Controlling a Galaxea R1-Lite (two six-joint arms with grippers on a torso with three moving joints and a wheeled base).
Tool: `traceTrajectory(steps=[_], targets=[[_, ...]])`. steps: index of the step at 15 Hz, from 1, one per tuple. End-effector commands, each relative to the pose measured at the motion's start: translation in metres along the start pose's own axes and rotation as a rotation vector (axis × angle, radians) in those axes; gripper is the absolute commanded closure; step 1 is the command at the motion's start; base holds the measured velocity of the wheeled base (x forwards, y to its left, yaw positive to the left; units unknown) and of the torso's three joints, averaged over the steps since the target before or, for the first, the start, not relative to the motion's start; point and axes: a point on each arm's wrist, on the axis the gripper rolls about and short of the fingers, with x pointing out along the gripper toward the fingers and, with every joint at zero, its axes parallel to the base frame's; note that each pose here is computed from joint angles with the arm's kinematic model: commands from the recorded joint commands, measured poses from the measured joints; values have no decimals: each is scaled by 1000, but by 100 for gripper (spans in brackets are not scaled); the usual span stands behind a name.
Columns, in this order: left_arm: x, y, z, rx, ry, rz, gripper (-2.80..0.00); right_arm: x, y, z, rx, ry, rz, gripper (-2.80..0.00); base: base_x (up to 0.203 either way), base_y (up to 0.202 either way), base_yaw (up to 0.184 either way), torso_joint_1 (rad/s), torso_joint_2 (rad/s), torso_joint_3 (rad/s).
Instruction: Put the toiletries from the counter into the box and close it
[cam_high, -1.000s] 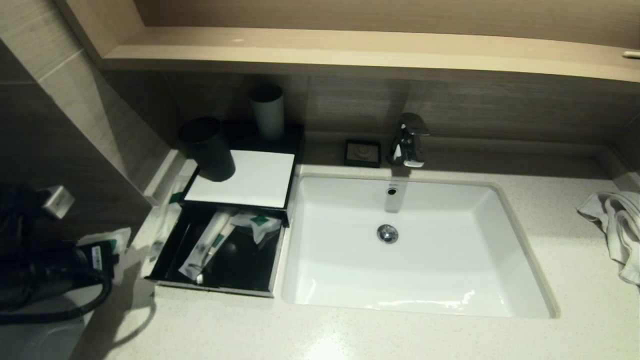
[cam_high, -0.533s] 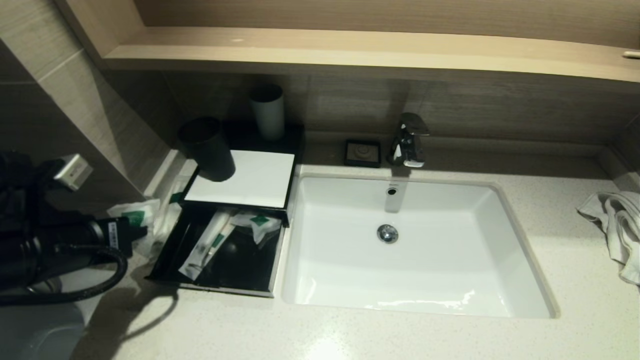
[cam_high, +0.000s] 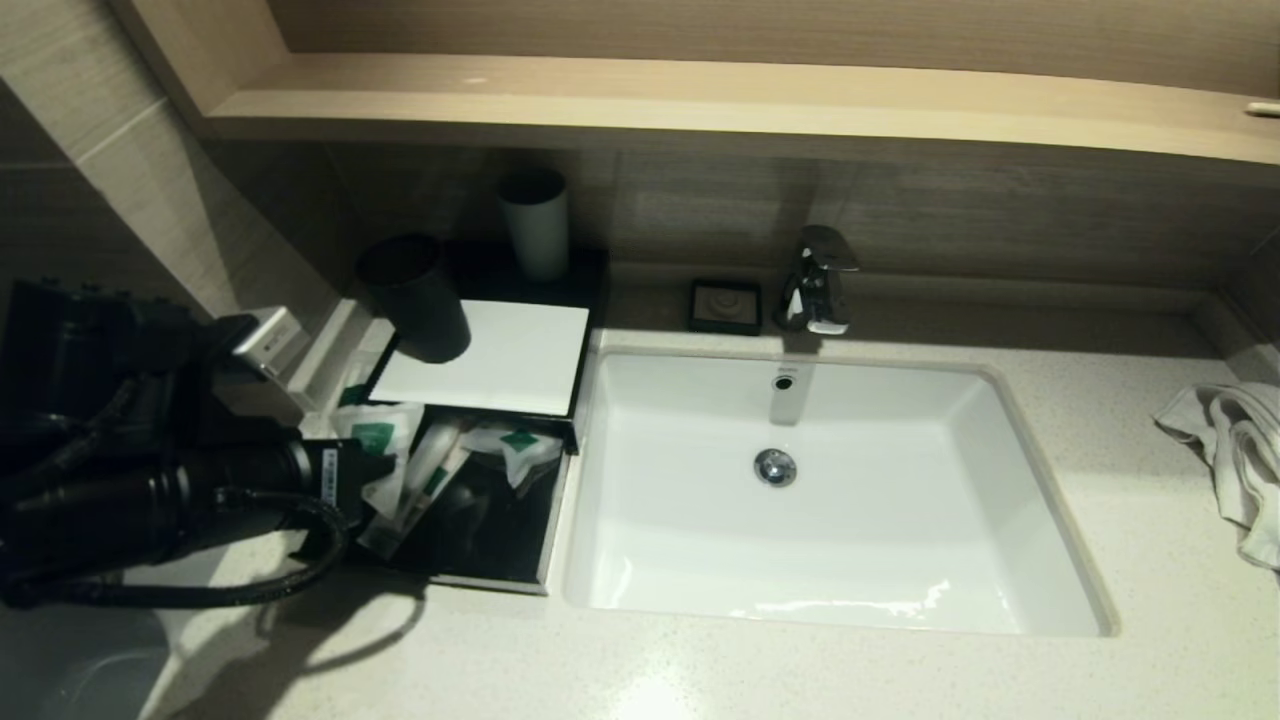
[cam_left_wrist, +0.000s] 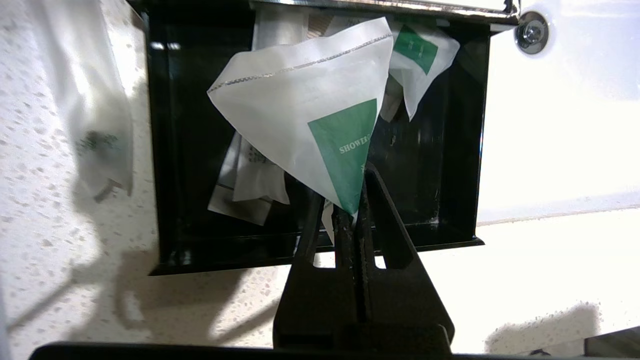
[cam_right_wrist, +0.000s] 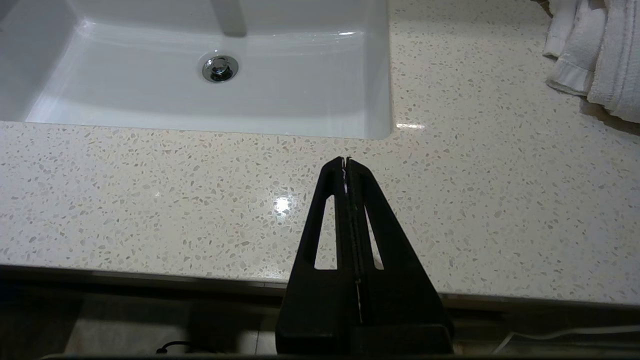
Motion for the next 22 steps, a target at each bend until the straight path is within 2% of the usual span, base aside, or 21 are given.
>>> traceTrajectory(steps=[1,3,5,9,16,22], targets=[[17,-4,-3,-56,49,19,0,0,0,0,-1,0,1,0,0,0,0,0,0,0],[23,-9,-2,-145,53,49,0,0,0,0,-1,0,0,0,0,0,0,0,0,0],[27,-20,-5,-217,63,41,0,0,0,0,-1,0,-1,0,0,0,0,0,0,0],[37,-31,-2,-301,60,40,0,0,0,0,-1,0,1,0,0,0,0,0,0,0],[58,-40,-2,-346,61,23,0,0,0,0,-1,0,0,0,0,0,0,0,0,0],[61,-41,1,-458,56,26,0,0,0,0,-1,0,1,0,0,0,0,0,0,0]])
